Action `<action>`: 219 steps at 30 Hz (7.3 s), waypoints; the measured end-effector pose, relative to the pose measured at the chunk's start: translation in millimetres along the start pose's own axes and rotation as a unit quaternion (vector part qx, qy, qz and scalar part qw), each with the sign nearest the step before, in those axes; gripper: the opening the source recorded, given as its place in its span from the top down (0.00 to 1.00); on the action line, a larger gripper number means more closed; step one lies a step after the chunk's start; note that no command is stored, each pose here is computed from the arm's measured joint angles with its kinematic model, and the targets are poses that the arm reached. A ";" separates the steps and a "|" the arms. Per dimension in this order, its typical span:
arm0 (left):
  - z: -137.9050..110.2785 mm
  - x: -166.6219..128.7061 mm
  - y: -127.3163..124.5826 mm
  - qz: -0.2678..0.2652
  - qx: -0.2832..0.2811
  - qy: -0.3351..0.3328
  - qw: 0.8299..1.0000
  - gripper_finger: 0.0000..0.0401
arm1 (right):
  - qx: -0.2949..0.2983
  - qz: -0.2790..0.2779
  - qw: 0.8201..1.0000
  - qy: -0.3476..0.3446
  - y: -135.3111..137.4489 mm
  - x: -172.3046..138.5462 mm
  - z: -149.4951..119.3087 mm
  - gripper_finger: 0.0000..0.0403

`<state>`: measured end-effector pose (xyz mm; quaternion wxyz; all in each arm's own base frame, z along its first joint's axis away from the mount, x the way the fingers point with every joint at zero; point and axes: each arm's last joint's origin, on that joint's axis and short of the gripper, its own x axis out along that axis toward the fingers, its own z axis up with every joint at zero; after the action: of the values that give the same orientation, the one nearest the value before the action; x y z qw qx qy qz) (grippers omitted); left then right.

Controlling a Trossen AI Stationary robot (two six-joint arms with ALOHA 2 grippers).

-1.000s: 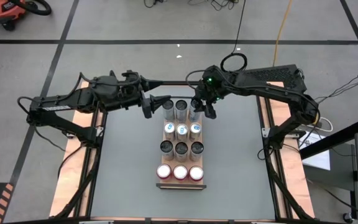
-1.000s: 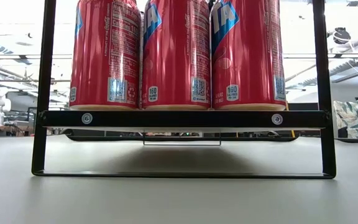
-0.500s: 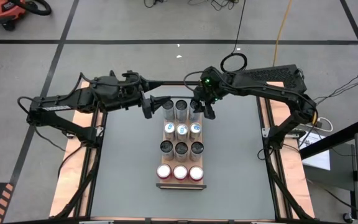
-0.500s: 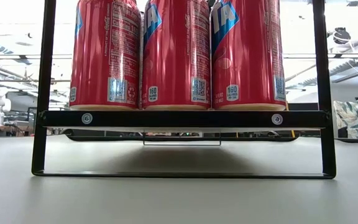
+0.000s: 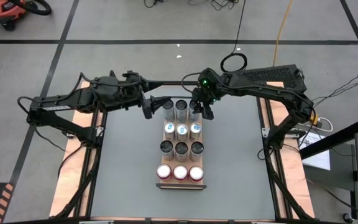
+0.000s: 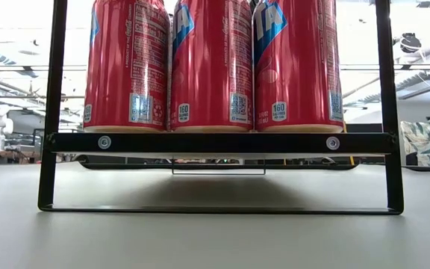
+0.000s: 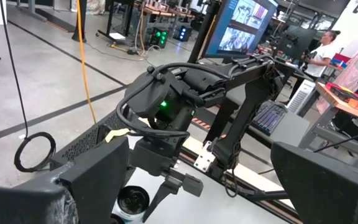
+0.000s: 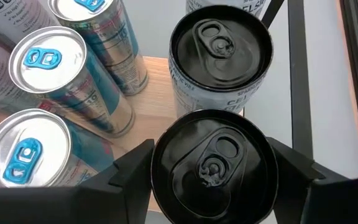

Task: Sort soda cans
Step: Put the white blue soda can on the shelf and align it with the other white blue soda cans, then return to Home Position

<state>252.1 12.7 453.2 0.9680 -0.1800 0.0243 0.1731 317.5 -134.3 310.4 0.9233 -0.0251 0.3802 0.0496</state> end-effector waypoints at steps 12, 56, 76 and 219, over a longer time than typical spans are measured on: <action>0.1 0.0 0.0 0.000 0.000 0.000 1.000 0.01 | -0.003 0.000 1.000 0.001 0.0 0.3 -0.3 0.43; -2.8 -12.7 2.1 -0.029 0.023 0.046 0.998 0.57 | 0.015 0.054 0.993 -0.103 16.2 -101.1 73.9 0.33; -20.7 -86.0 37.5 -0.128 0.154 0.164 0.966 0.99 | 0.016 0.030 0.980 -0.196 68.2 -209.8 63.8 0.99; -269.3 -117.5 140.2 -0.185 0.195 -0.034 0.963 0.99 | -0.011 -0.011 0.925 -0.380 165.8 -29.4 -224.0 1.00</action>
<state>97.7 0.9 166.7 0.9998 0.0165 -0.0093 -0.0109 121.7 9.5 170.7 0.9986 -0.0192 0.0001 0.0495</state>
